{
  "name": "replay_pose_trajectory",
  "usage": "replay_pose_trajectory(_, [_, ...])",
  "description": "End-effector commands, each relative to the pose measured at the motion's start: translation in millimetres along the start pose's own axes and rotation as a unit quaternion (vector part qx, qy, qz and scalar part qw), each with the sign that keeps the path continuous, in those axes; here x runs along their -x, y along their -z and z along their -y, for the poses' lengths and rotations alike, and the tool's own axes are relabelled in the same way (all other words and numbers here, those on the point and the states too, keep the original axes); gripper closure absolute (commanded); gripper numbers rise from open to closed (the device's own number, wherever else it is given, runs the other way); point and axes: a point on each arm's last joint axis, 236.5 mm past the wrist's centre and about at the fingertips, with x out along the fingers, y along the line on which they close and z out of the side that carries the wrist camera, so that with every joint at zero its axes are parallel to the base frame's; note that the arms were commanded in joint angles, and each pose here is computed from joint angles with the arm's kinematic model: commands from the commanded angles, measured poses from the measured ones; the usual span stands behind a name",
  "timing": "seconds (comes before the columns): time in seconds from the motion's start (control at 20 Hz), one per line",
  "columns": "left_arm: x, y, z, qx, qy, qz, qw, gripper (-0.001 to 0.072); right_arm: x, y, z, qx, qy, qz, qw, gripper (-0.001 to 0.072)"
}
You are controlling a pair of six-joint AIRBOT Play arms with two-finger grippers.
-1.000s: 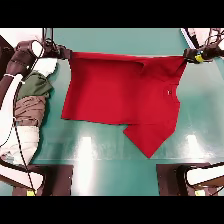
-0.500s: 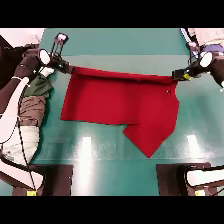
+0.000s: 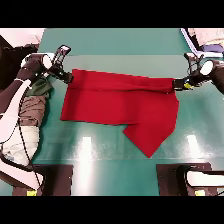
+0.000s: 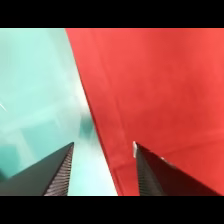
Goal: Fold the shirts.
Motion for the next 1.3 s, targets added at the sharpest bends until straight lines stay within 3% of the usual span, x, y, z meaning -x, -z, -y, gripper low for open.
replay_pose_trajectory(0.0, [21.9,18.2,-15.0,0.060,-0.001,-0.043,0.997,0.0255,32.3,28.6,6.9,-0.011,0.000,-0.042,0.999,0.0385])
replay_pose_trajectory(0.15, [56.1,57.8,-33.0,0.128,0.029,-0.095,0.987,0.0255,70.5,55.9,5.2,-0.028,-0.023,-0.074,0.997,0.0386])
replay_pose_trajectory(0.4, [80.5,113.6,14.5,0.249,0.205,-0.102,0.941,0.0254,114.6,56.7,-45.3,-0.036,-0.159,-0.048,0.985,0.0386])
replay_pose_trajectory(0.65, [51.7,191.8,51.7,0.279,0.219,-0.166,0.920,0.0254,123.1,74.9,-60.5,-0.011,-0.170,-0.081,0.982,0.0387])
replay_pose_trajectory(1.05, [37.1,210.2,64.6,0.304,0.222,-0.172,0.910,0.0256,125.1,81.9,-81.1,0.016,-0.179,-0.095,0.979,0.0386])
replay_pose_trajectory(1.15, [40.4,212.8,68.7,0.302,0.230,-0.181,0.907,0.0420,125.2,82.5,-81.0,0.016,-0.179,-0.097,0.979,0.0387])
replay_pose_trajectory(1.25, [45.0,215.6,75.4,0.295,0.243,-0.192,0.904,0.0465,125.5,86.6,-75.9,0.001,-0.176,-0.107,0.979,0.0387])
